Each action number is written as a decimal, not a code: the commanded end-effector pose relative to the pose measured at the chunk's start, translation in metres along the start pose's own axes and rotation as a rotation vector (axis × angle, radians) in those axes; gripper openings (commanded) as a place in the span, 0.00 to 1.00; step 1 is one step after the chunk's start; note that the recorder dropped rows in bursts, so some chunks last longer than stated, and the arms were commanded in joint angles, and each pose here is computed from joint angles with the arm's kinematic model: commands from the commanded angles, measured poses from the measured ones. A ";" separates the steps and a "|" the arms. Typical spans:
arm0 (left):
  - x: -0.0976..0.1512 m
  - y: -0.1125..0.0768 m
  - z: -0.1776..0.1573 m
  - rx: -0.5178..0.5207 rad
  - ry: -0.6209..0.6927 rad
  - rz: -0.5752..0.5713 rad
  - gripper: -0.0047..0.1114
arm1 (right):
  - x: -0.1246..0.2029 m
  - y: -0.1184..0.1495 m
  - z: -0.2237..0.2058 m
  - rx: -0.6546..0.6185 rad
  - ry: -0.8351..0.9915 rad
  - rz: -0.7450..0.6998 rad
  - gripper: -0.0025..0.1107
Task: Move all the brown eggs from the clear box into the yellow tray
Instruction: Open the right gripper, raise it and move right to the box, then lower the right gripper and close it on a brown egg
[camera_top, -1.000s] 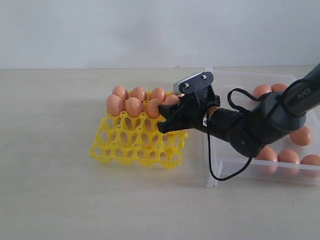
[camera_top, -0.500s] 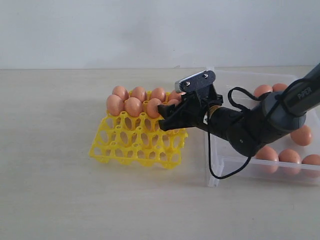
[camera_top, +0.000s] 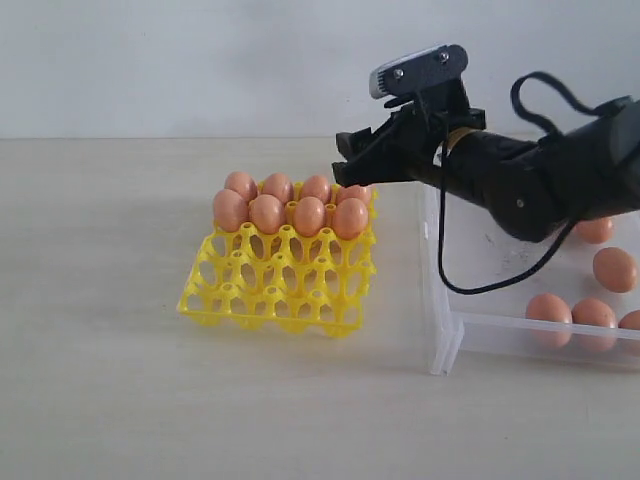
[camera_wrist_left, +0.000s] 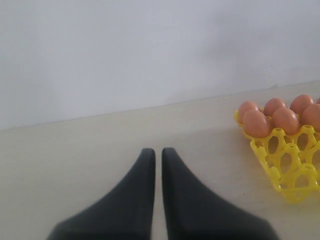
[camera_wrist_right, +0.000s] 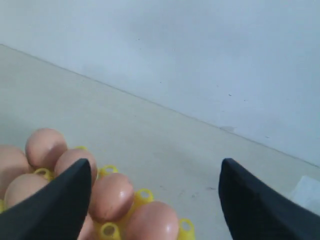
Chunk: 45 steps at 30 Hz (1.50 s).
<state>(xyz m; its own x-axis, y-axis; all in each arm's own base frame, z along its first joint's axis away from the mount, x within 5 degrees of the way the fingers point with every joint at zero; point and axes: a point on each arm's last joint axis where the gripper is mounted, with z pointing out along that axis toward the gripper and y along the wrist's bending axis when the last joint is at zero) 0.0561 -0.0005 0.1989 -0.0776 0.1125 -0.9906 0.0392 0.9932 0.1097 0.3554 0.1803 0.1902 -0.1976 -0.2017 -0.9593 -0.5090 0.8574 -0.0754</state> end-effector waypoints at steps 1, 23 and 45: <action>0.001 0.000 0.000 0.006 0.000 -0.007 0.07 | -0.017 -0.012 -0.025 0.055 0.154 -0.086 0.57; 0.001 0.000 0.000 0.006 0.000 -0.007 0.07 | 0.013 -0.154 -0.047 0.374 0.808 0.575 0.45; 0.001 0.000 0.000 0.006 0.000 -0.007 0.07 | 0.051 -0.209 -0.006 0.587 0.729 0.873 0.45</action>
<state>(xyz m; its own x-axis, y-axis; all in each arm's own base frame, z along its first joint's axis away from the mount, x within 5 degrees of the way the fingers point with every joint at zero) 0.0561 -0.0005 0.1989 -0.0776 0.1125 -0.9906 0.0392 0.9932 0.1097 0.4435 -0.0103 0.1648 -0.7962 0.4580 -0.3954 0.4196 0.8888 0.1844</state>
